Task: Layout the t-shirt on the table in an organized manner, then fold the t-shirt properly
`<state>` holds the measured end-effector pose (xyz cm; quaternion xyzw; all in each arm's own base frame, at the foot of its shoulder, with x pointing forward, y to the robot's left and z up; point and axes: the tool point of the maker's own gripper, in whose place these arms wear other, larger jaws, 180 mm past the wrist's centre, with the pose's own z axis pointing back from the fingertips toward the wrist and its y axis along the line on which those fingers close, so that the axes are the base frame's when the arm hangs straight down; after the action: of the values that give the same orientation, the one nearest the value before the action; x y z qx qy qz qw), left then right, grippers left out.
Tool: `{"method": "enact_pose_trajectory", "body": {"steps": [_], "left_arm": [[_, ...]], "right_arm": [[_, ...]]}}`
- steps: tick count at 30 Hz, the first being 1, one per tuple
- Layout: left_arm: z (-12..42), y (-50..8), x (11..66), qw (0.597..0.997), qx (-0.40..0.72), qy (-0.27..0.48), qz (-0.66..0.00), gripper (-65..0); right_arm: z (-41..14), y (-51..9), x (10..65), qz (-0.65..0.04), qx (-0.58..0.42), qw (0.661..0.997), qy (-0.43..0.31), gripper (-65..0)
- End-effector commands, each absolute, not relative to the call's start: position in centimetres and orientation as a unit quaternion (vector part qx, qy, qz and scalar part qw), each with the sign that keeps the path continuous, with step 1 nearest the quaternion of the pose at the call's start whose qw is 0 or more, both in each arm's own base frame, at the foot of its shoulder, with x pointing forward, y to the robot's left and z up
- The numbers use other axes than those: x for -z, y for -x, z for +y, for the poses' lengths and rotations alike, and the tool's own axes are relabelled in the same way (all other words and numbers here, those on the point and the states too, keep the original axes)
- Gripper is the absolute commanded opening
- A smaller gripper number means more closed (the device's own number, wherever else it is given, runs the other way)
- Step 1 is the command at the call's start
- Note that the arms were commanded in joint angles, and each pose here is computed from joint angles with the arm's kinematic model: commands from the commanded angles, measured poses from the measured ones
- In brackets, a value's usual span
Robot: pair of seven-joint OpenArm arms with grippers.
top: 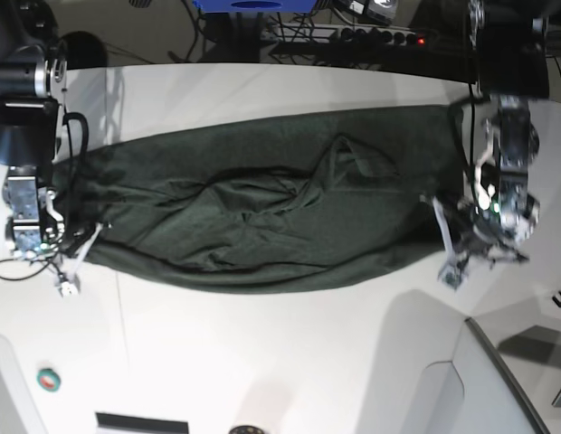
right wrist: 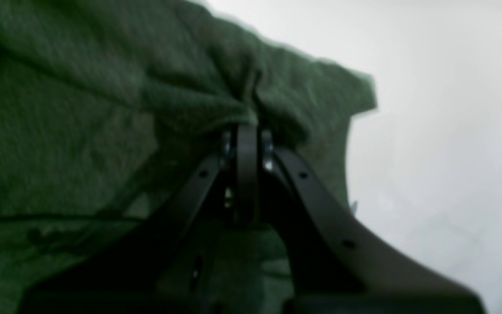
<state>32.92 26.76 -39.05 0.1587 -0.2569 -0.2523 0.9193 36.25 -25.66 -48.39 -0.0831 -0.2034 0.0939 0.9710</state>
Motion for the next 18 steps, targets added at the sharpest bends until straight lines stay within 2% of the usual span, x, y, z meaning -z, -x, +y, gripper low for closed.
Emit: {"method": "enact_pose_trajectory", "body": {"steps": [1, 6, 8, 11, 14, 18], "left_arm": [[27.7, -33.2, 37.6, 0.913, 0.251, -0.176, -0.271, -65.0], [28.4, -29.8, 38.9, 0.921, 0.243, -0.175, -0.25, -65.0], [28.4, -28.5, 39.9, 0.925, 0.246, -0.171, -0.236, -65.0], [28.4, -27.1, 40.9, 0.928, 0.249, -0.166, -0.22, -65.0], [28.5, -26.5, 41.3, 0.931, 0.249, -0.165, -0.212, -65.0], [28.7, -26.5, 41.3, 0.93, 0.251, -0.169, -0.211, -65.0]], "right_arm": [[-26.0, -37.9, 46.9, -0.23, -0.092, 0.965, 0.088, -65.0], [-25.9, -36.8, 47.8, -0.214, -0.092, 0.969, 0.086, -63.0], [-26.1, -36.3, 47.8, -0.194, -0.089, 0.973, 0.09, -55.2], [-26.1, -37.3, 45.0, -0.222, -0.097, 0.964, 0.108, -43.1], [-25.9, -38.3, 41.0, -0.264, -0.107, 0.95, 0.131, -42.5], [-25.6, -40.1, 38.9, -0.286, -0.109, 0.942, 0.136, -41.4]]}}
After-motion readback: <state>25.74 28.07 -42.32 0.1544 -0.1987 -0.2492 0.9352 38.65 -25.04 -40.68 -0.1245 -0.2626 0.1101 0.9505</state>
